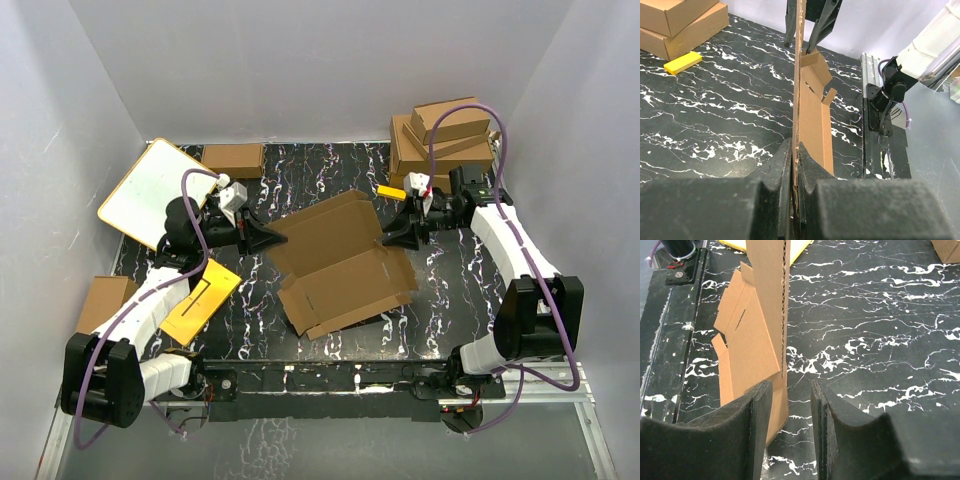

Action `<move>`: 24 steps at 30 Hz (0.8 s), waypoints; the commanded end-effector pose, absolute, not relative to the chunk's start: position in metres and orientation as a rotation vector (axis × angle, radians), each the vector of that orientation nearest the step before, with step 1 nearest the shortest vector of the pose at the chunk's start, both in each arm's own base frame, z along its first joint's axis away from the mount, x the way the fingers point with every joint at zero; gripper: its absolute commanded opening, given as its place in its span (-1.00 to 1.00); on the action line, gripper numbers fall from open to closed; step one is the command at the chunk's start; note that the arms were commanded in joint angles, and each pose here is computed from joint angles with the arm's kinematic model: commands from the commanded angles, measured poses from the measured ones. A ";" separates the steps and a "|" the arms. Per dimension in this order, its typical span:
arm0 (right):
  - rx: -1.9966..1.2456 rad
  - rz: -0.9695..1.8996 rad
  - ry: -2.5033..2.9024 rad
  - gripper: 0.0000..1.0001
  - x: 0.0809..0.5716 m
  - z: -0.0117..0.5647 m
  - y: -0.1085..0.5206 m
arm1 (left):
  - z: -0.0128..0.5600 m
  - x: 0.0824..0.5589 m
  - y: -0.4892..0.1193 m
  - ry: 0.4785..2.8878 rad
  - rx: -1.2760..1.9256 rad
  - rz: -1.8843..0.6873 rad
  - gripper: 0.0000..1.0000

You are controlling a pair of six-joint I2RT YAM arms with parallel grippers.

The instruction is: Fold the paper box

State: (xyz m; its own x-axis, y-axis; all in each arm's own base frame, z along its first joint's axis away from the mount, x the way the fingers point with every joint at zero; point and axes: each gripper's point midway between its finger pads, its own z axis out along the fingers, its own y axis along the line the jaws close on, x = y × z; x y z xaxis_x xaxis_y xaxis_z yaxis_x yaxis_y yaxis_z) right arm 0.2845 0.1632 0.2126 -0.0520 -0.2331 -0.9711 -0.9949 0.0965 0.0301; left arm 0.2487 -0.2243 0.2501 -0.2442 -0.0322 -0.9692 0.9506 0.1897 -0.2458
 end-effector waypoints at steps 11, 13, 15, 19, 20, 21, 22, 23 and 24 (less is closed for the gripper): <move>-1.352 1.047 1.316 -0.08 0.286 0.222 0.182 | 0.266 0.237 -0.224 1.361 0.981 -1.242 -1.00; -1.349 1.057 1.314 -0.06 0.285 0.220 0.183 | 0.267 0.236 -0.224 1.355 0.983 -1.246 -1.00; -1.344 1.067 1.308 -0.04 0.285 0.220 0.184 | 0.268 0.235 -0.224 1.348 0.986 -1.248 -1.00; -1.340 1.075 1.309 -0.03 0.284 0.217 0.184 | 0.268 0.235 -0.224 1.347 0.985 -1.250 -1.00; -1.339 1.078 1.305 -0.03 0.284 0.217 0.184 | 0.268 0.235 -0.224 1.348 0.984 -1.251 -1.00; -1.339 1.082 1.301 -0.03 0.283 0.216 0.185 | 0.268 0.235 -0.224 1.344 0.986 -1.251 -1.00; -1.337 1.088 1.296 -0.05 0.282 0.216 0.186 | 0.268 0.235 -0.224 1.344 0.985 -1.253 -1.00; -1.335 1.092 1.293 -0.06 0.282 0.216 0.186 | 0.269 0.235 -0.224 1.342 0.985 -1.253 -1.00; -1.336 1.096 1.288 -0.07 0.281 0.217 0.187 | 0.269 0.234 -0.224 1.341 0.986 -1.255 -1.00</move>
State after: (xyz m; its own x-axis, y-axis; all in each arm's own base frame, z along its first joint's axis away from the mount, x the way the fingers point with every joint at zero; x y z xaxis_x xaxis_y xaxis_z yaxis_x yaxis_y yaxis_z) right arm 0.2796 0.1782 0.2041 -0.0464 -0.2213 -0.9741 -0.9980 0.0513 0.0359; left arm 0.2420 -0.2256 0.2529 -0.2402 -0.0573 -0.9690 0.9565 0.1566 -0.2463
